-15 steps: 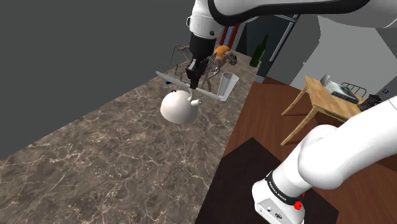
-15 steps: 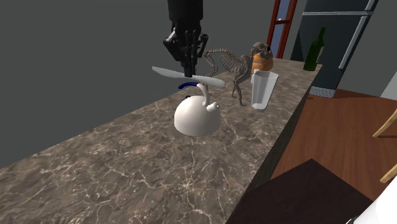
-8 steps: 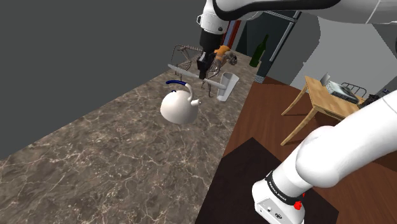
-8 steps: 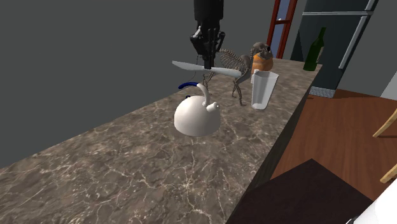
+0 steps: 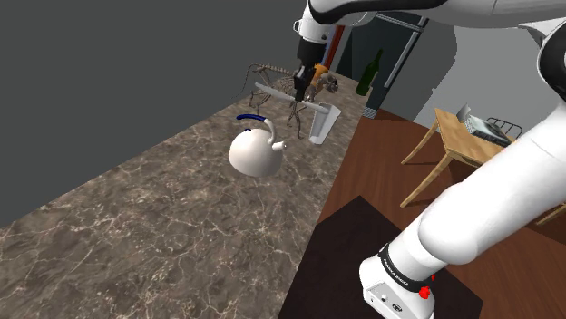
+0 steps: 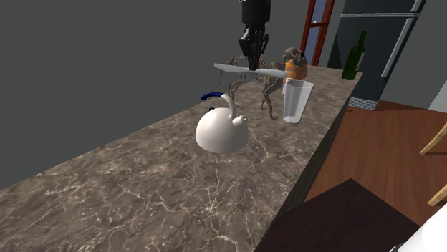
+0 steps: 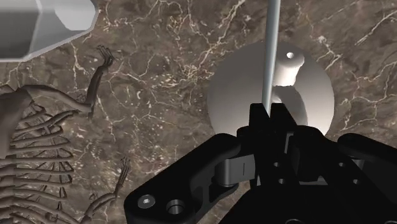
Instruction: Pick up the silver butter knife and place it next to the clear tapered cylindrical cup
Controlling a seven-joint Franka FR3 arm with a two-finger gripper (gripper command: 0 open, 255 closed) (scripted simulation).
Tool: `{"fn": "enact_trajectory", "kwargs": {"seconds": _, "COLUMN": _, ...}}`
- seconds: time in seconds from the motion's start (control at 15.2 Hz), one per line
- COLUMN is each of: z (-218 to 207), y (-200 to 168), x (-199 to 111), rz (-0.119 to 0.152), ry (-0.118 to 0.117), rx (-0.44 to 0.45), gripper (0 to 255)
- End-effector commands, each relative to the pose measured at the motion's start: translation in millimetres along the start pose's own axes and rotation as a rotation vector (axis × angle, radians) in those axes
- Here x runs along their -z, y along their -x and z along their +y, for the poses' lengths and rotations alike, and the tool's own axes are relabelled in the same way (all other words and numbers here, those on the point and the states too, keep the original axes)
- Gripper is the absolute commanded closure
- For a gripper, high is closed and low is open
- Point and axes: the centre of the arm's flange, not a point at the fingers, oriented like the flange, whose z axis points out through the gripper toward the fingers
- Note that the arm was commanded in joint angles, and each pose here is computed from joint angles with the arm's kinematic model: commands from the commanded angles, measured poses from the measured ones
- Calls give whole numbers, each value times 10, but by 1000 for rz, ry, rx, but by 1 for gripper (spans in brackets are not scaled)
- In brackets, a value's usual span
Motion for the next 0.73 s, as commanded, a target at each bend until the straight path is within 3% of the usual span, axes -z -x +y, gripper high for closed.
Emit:
{"fn": "enact_trajectory", "kwargs": {"seconds": 0.0, "z": 270, "y": -24, "x": 8, "rz": 0, "ry": 0, "rx": 1, "gripper": 255}}
{"fn": "enact_trajectory", "kwargs": {"seconds": 0.66, "z": 1451, "y": -101, "x": -37, "rz": 0, "ry": 0, "rx": 1, "gripper": 255}}
